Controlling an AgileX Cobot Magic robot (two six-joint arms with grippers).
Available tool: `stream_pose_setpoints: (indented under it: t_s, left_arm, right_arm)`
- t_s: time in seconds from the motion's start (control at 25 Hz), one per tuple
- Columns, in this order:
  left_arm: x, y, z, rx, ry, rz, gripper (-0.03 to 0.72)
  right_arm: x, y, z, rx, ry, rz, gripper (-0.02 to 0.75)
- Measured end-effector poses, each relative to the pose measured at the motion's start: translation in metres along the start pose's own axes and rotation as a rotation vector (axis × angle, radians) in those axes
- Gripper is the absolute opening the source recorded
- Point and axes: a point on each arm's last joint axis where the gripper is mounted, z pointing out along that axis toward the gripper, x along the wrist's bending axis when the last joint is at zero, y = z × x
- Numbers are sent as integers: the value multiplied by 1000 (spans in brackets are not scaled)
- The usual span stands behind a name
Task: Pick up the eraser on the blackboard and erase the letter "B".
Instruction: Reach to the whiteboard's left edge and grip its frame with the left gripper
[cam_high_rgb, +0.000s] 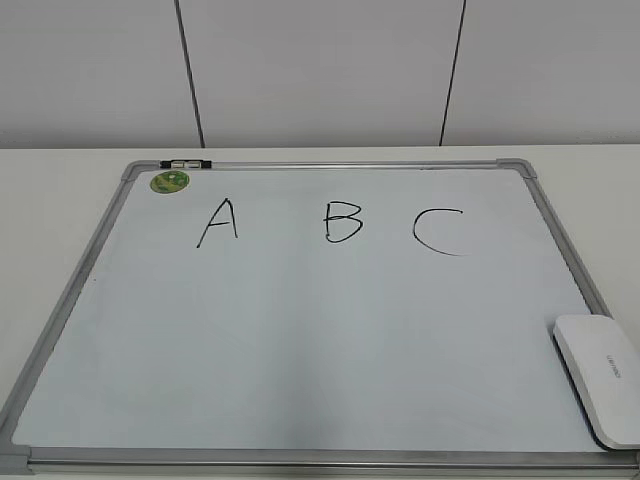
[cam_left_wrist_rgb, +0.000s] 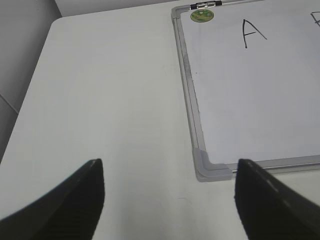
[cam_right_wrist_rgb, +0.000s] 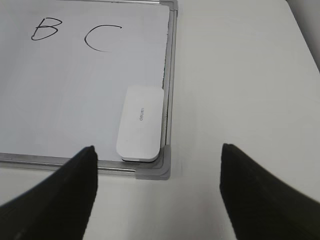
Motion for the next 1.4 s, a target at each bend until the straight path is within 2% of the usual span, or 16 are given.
stream_pose_setpoints:
  t_s: [0.32, 0.48, 0.64, 0.92, 1.12, 1.4]
  left_arm:
    - [1, 5, -5, -18, 3, 1, 591]
    - [2, 25, -16, -51, 3, -1, 591]
    - [4, 56, -10, -14, 0, -1, 591]
    - [5, 109, 36, 177, -32, -13, 586]
    - [3, 143, 82, 301, -87, -53, 547]
    - [3, 170, 155, 473, -101, -65, 539]
  right_arm:
    - [0, 0, 0, 0, 0, 0, 586]
    - [0, 0, 0, 0, 0, 0, 586]
    - [0, 0, 0, 0, 0, 0, 586]
    - [0, 0, 0, 0, 0, 0, 587]
    - [0, 0, 0, 0, 0, 0, 587]
    - [0, 0, 0, 0, 0, 0, 586]
